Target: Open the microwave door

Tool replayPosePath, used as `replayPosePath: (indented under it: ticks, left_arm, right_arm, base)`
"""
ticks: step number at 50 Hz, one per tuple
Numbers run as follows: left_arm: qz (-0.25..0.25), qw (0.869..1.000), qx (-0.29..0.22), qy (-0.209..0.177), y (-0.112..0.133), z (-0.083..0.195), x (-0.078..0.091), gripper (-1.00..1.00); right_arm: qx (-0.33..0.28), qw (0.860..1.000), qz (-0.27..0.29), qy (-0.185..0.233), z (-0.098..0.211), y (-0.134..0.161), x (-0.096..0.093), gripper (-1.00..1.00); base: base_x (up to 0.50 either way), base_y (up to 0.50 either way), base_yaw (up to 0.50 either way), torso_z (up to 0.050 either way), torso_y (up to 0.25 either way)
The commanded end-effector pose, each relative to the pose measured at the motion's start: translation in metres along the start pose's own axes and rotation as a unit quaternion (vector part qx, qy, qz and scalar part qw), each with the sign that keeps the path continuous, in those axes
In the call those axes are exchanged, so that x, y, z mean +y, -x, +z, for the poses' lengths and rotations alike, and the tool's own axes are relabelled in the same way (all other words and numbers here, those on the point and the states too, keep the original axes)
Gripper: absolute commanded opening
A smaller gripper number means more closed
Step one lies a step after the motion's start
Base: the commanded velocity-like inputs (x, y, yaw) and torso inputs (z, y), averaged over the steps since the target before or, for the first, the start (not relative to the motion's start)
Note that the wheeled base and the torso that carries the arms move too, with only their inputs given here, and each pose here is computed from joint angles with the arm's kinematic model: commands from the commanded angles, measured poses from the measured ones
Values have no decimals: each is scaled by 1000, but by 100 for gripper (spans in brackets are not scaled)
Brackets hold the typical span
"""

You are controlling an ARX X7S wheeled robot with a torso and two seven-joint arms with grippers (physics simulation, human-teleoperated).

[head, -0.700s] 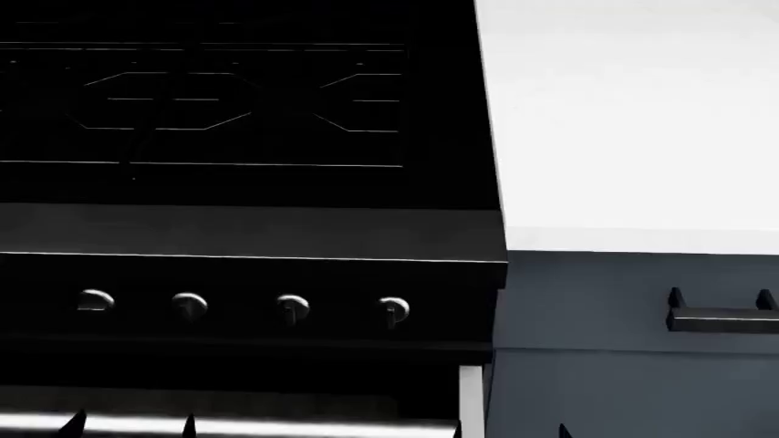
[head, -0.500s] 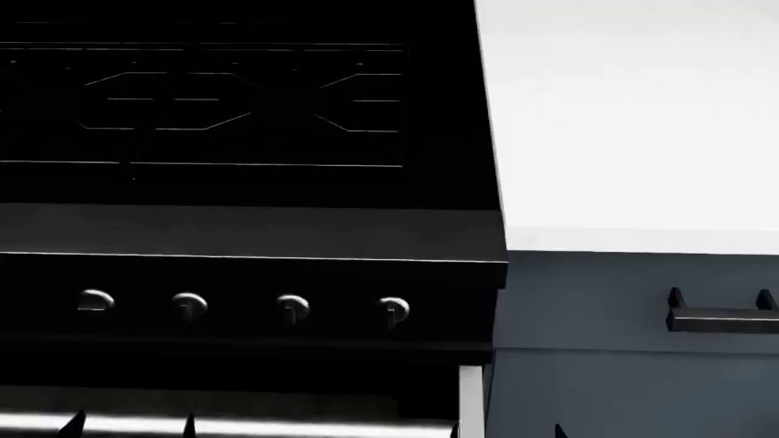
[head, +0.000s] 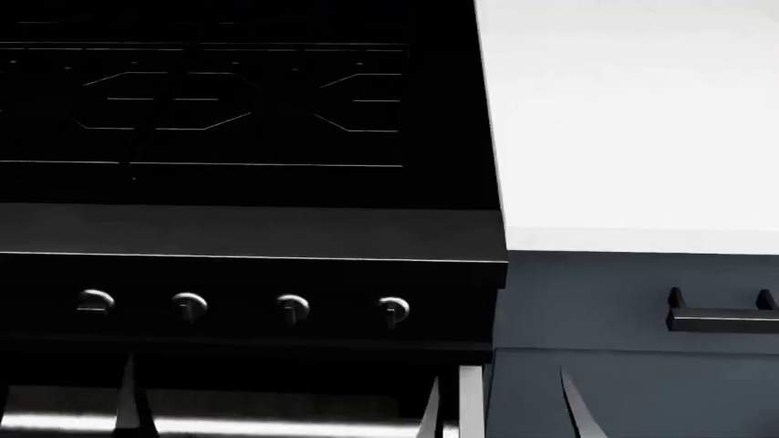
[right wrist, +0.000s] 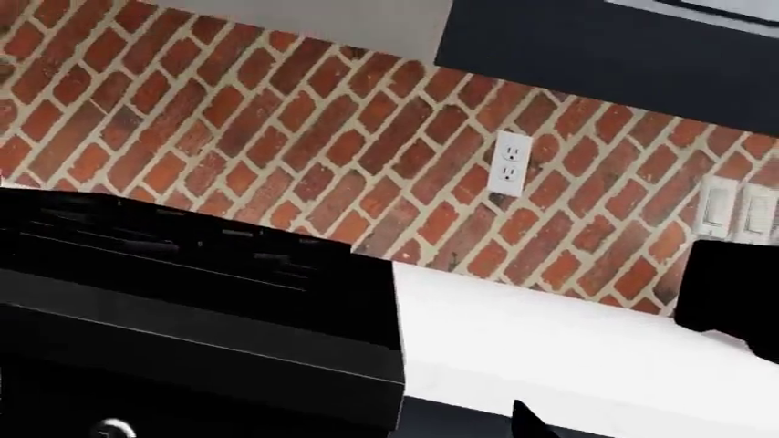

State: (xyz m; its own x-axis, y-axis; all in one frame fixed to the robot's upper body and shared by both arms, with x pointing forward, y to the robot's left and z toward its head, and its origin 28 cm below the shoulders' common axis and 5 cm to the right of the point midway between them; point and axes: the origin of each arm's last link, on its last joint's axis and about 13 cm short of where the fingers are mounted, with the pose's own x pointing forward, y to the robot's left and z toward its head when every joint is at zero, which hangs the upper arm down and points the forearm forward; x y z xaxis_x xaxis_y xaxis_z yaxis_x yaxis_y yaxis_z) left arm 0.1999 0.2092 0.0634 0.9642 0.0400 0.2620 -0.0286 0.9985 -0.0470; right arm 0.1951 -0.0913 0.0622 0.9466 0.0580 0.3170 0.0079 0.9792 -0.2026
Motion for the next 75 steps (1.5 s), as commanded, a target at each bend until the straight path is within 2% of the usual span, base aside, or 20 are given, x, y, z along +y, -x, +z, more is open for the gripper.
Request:
replayPosePath:
  ticks: [1,6,9,13,18,22,28,33,37,43,54,59,69,75]
  left_arm:
    - [-5,989,-147,21,12,58,0,100]
    - [-6,986,-167,27,18,70,0,100]
    - [-6,979,-202,28,22,85,0,100]
    - [-7,977,-212,28,24,90,0,100]
    - [-10,973,-229,21,29,97,0,100]
    - [-24,969,-247,2,30,105,-1,100]
    - [-27,963,-268,-21,14,120,-4,100]
    - [-10,947,-320,-3,-6,156,-7,100]
    - [-6,945,-326,3,-12,166,-7,100]
    - [4,941,-335,38,-23,185,-8,100]
    - [-21,944,-327,41,-18,176,-9,100]
    - [-24,942,-332,28,-16,174,-10,100]
    - [-31,943,-331,14,-16,171,-12,100]
    - [-34,943,-330,12,-15,170,-13,100]
  right_arm:
    - [-142,989,-18,43,59,9,-10,100]
    - [-156,986,-19,50,61,11,-10,100]
    - [-170,984,-29,53,71,12,-13,100]
    - [-184,981,-38,55,77,14,-16,100]
    - [-196,978,-42,57,87,16,-20,100]
    - [-207,975,-37,67,99,15,-22,100]
    - [-246,965,-8,92,119,4,-18,100]
    - [-276,956,-7,96,142,-12,-19,100]
    - [-283,954,0,100,149,-18,-19,100]
    - [-291,952,-2,95,167,-29,-23,100]
    - [-263,959,22,103,158,-28,-21,100]
    - [-256,960,29,104,155,-29,-20,100]
    - [-259,959,33,110,152,-28,-19,100]
    - [-264,956,35,121,151,-27,-19,100]
  base:
    - [0,0,0,0,0]
    - [0,0,0,0,0]
    - [0,0,0,0,0]
    - [0,0,0,0,0]
    - [0,0,0,0,0]
    - [0,0,0,0,0]
    - [0,0,0,0,0]
    - [0,0,0,0,0]
    - [0,0,0,0,0]
    - [0,-5,0,0,0]
    - [-26,-347,0,0,0]
    - [-52,-500,0,0,0]
    - [-46,-491,0,0,0]
    - [352,-48,0,0,0]
